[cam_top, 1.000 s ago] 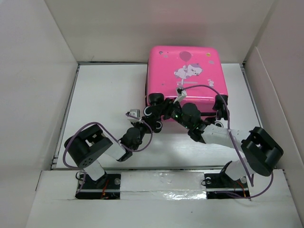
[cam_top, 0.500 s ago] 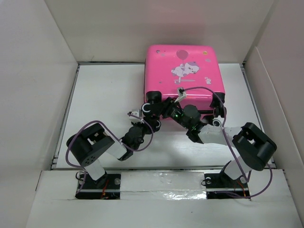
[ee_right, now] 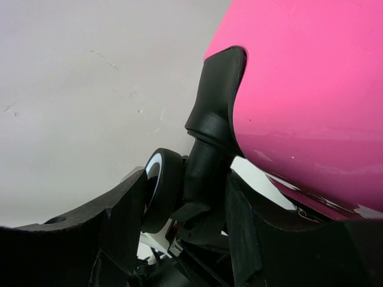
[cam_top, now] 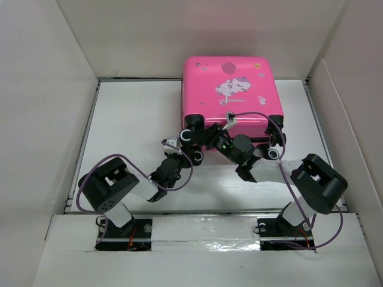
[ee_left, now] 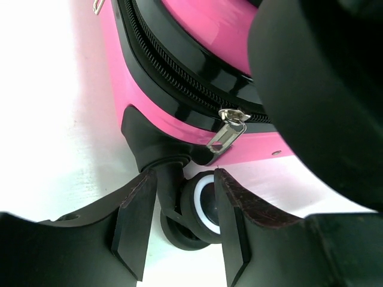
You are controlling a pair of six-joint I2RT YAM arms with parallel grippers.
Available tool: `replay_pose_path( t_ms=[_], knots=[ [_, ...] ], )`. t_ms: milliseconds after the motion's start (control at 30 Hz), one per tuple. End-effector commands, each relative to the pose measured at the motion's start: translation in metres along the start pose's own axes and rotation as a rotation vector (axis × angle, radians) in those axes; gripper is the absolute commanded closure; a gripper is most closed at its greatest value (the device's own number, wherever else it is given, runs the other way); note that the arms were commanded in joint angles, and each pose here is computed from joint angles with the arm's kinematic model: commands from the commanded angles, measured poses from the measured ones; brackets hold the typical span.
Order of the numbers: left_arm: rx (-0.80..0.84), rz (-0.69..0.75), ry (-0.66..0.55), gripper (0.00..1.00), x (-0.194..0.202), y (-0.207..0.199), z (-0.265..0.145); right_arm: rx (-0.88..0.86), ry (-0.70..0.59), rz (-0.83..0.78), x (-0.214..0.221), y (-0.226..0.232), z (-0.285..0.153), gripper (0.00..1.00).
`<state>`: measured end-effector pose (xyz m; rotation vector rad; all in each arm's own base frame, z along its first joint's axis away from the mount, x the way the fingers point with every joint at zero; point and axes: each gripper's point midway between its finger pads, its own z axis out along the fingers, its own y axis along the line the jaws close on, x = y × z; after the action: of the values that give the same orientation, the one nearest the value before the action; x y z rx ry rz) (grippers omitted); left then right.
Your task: Pack the luggage
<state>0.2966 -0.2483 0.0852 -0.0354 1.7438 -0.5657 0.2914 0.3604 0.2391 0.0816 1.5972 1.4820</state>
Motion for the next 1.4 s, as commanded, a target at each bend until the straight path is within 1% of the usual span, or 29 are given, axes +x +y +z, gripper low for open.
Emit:
replay_pose_path(
  t_ms=[0,100,133,200,233,300,333,400,433,533,600,633,700,767,833,900,1000,1033,1067,1100,1133,1200,1233,1267,1300,1333,1367],
  knots=[
    [0.392,-0.395,-0.715,0.60,-0.209,-0.085,-0.052,-0.451,0.250,0.154,0.040,0.116,-0.033,1.00],
    [0.407,-0.352,-0.700,0.60,-0.202,-0.094,-0.063,-0.442,0.242,0.154,0.038,0.112,-0.029,1.00],
    [0.398,-0.329,-0.702,0.67,-0.201,-0.091,-0.065,-0.437,0.247,0.160,0.040,0.109,-0.027,1.00],
    [0.392,-0.288,-0.682,0.71,-0.191,-0.085,-0.077,-0.439,0.243,0.173,0.040,0.108,-0.026,1.00],
    [0.383,-0.281,-0.677,0.71,-0.189,-0.081,-0.079,-0.454,0.229,0.188,0.034,0.110,-0.025,1.00],
    [0.376,-0.266,-0.670,0.70,-0.185,-0.071,-0.088,-0.461,0.235,0.211,0.037,0.108,-0.023,1.00],
    [0.378,-0.254,-0.664,0.69,-0.183,-0.070,-0.090,-0.504,0.231,0.235,0.035,0.119,-0.023,1.00],
    [0.362,-0.243,-0.654,0.67,-0.180,-0.066,-0.090,-0.528,0.238,0.265,0.037,0.119,-0.021,1.00],
    [0.356,-0.235,-0.645,0.65,-0.177,-0.065,-0.088,-0.582,0.232,0.297,0.033,0.133,-0.023,1.00],
    [0.314,-0.208,-0.670,0.64,-0.180,-0.062,-0.083,-0.637,0.234,0.348,0.031,0.143,-0.024,1.00],
    [0.308,-0.199,-0.685,0.63,-0.185,-0.065,-0.080,-0.656,0.234,0.348,0.032,0.154,-0.025,1.00],
    [0.313,-0.188,-0.694,0.63,-0.187,-0.067,-0.080,-0.632,0.236,0.331,0.034,0.151,-0.021,1.00],
    [0.311,-0.184,-0.710,0.63,-0.193,-0.071,-0.078,-0.637,0.236,0.321,0.037,0.161,-0.024,1.00],
    [0.253,-0.188,-0.729,0.63,-0.198,-0.065,-0.073,-0.631,0.227,0.323,0.035,0.160,-0.024,1.00],
    [0.201,-0.181,-0.729,0.64,-0.197,-0.059,-0.066,-0.653,0.221,0.355,0.032,0.162,-0.031,1.00],
    [0.183,-0.199,-0.748,0.64,-0.204,-0.054,-0.062,-0.657,0.208,0.398,0.032,0.162,-0.038,1.00],
    [0.144,-0.199,-0.767,0.64,-0.210,-0.046,-0.059,-0.673,0.188,0.445,0.034,0.174,-0.046,1.00],
    [0.143,-0.198,-0.766,0.64,-0.210,-0.045,-0.060,-0.648,0.184,0.440,0.039,0.172,-0.045,1.00],
    [0.160,-0.186,-0.759,0.64,-0.207,-0.044,-0.065,-0.652,0.176,0.436,0.040,0.182,-0.048,1.00],
    [0.174,-0.192,-0.743,0.64,-0.202,-0.044,-0.069,-0.633,0.180,0.414,0.045,0.183,-0.045,1.00],
    [0.182,-0.194,-0.731,0.64,-0.198,-0.044,-0.073,-0.549,0.205,0.355,0.057,0.169,-0.033,0.96],
    [0.207,-0.222,-0.694,0.64,-0.185,-0.038,-0.088,-0.545,0.215,0.297,0.060,0.178,-0.027,0.80],
    [0.218,-0.221,-0.669,0.59,-0.179,-0.036,-0.091,-0.520,0.219,0.262,0.064,0.173,-0.023,0.57],
    [0.209,-0.218,-0.628,0.56,-0.166,-0.029,-0.095,-0.504,0.216,0.250,0.064,0.169,-0.023,0.43],
    [0.205,-0.252,-0.638,0.54,-0.172,-0.024,-0.103,-0.497,0.216,0.236,0.064,0.169,-0.025,0.33],
    [0.183,-0.253,-0.566,0.52,-0.156,-0.019,-0.098,-0.461,0.229,0.194,0.070,0.159,-0.024,0.20],
    [0.179,-0.295,-0.566,0.51,-0.160,-0.015,-0.107,-0.435,0.228,0.164,0.069,0.152,-0.024,0.16]
  ],
)
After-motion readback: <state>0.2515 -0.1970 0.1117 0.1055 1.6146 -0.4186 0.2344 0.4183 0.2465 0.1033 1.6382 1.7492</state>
